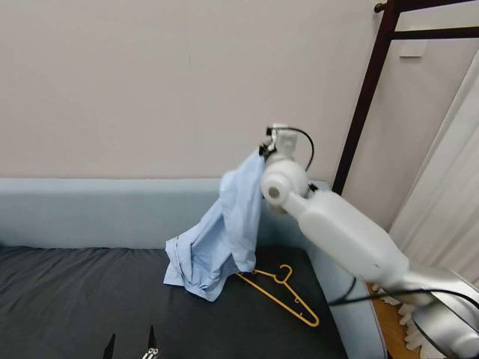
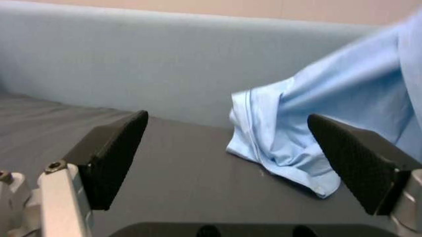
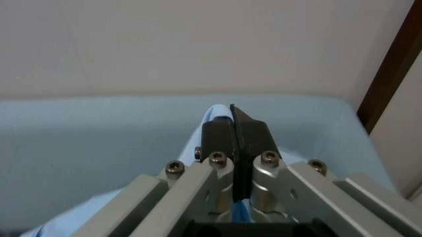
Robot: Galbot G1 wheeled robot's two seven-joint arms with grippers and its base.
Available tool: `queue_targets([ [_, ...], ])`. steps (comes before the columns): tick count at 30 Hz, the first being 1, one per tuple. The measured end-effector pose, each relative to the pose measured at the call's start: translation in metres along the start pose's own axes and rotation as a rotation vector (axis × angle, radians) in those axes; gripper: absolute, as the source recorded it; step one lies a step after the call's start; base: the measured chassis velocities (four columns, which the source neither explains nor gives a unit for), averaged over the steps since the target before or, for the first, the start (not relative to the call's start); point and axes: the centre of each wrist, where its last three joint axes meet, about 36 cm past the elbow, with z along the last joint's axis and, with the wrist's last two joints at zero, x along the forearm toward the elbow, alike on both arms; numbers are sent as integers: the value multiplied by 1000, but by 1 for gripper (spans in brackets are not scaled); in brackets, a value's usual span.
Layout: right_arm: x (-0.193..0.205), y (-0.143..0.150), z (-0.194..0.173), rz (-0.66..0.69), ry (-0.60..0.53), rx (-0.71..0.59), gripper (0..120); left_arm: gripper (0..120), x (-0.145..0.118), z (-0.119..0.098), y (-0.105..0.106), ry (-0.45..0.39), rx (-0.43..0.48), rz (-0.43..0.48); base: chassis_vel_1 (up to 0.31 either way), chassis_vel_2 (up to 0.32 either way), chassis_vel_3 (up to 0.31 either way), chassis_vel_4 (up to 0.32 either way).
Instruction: Pick up the clothes from the sofa and hang them on the clothes hanger.
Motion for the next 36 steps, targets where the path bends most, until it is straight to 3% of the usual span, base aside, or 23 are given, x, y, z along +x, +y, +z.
queue_targets([
  [3,20,20,37,-17,90,-17,0,94,5,5,0,21,1,-1,0,0,0,0],
  [9,17,53,38,-28,114,-76,0,94,10,8,-9,61,27,17,0,0,0,0],
  [14,13,105,-11,-81,64,-142,0,94,11,9,-15,74,41,24,0,0,0,0],
  [18,15,161,-80,-138,-14,-175,0,94,11,10,-14,73,39,23,0,0,0,0],
  [22,-5,157,-122,-67,-72,-214,0,94,8,7,-9,61,36,18,0,0,0,0],
  [25,-3,155,-124,-47,-75,-230,0,94,5,4,-6,54,35,20,0,0,0,0],
  [27,9,152,-102,-58,-55,-224,0,94,3,5,-5,53,34,23,0,0,0,0],
  [28,13,137,-65,-38,-14,-196,0,94,2,9,-4,59,30,20,0,0,0,0],
  [29,13,137,-65,-38,-14,-196,0,94,2,9,-4,59,30,20,0,0,0,0],
  [31,15,103,2,1,62,-129,0,94,1,15,-5,70,31,20,0,0,0,0],
  [34,36,45,131,72,252,-14,0,94,9,24,-15,113,49,27,0,0,0,0],
  [35,36,45,131,72,252,-14,0,94,9,24,-15,113,49,27,0,0,0,0],
  [36,44,32,158,80,295,-2,0,94,10,25,-20,132,63,32,0,0,0,0],
])
